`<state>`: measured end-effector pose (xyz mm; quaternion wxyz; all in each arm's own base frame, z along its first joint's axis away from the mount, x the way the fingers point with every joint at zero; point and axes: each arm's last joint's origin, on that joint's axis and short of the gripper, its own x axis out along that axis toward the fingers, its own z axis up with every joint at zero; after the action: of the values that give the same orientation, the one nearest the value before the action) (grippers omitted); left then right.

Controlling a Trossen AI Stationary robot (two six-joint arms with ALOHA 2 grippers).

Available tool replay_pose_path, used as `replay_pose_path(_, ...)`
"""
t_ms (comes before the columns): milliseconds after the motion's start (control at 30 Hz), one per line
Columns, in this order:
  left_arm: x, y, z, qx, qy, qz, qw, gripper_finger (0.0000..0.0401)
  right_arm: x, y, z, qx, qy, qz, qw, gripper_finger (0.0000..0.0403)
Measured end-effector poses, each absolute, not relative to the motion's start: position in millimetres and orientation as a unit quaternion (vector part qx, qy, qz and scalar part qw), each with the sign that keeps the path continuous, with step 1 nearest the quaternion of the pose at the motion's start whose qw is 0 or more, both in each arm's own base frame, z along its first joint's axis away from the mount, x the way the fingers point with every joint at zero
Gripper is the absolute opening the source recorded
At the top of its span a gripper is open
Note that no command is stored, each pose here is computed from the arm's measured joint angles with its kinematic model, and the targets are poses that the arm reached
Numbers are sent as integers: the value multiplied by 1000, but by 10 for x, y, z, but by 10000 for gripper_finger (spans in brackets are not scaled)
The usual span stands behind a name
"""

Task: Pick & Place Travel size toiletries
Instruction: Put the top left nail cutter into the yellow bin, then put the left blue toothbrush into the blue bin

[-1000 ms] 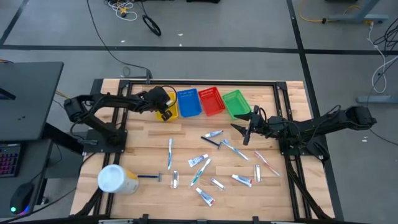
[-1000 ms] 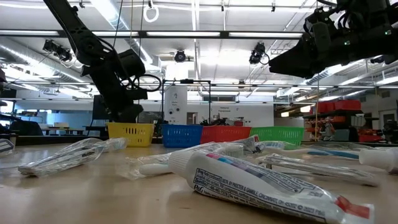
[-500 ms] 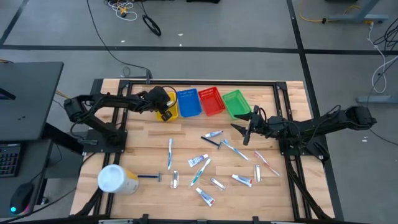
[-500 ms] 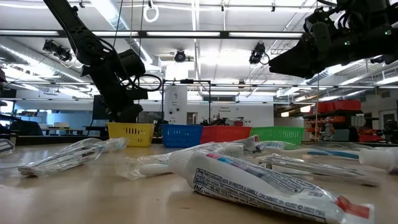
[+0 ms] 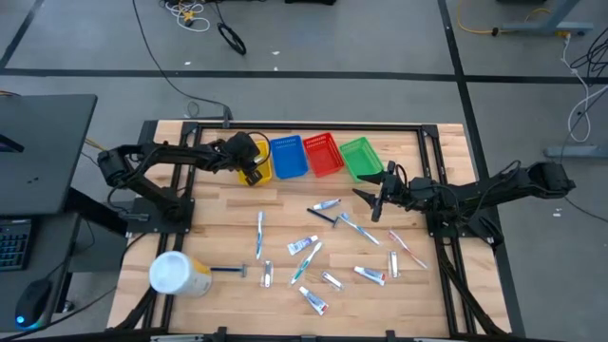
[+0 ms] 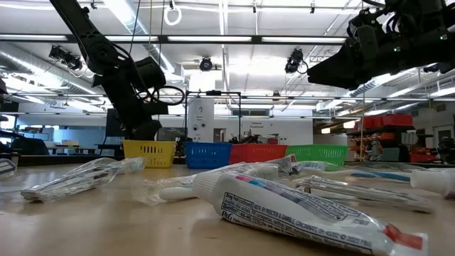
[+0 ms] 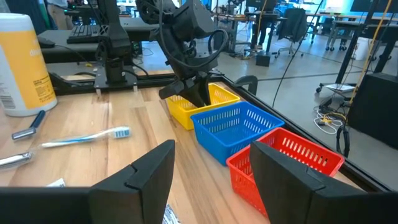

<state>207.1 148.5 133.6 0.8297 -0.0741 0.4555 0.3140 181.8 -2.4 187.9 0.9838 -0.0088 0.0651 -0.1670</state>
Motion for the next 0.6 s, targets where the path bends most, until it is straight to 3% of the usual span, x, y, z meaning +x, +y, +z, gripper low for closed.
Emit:
replay_pose_path(233, 2074, 1489, 1353, -72, 452, 318, 830, 136, 1818, -24, 1879, -9, 65, -167, 984, 220)
replay_pose_path(600, 2205, 1461, 1677, -84, 420, 322, 844, 138, 1818, -23, 1878, -9, 65, -166, 984, 220)
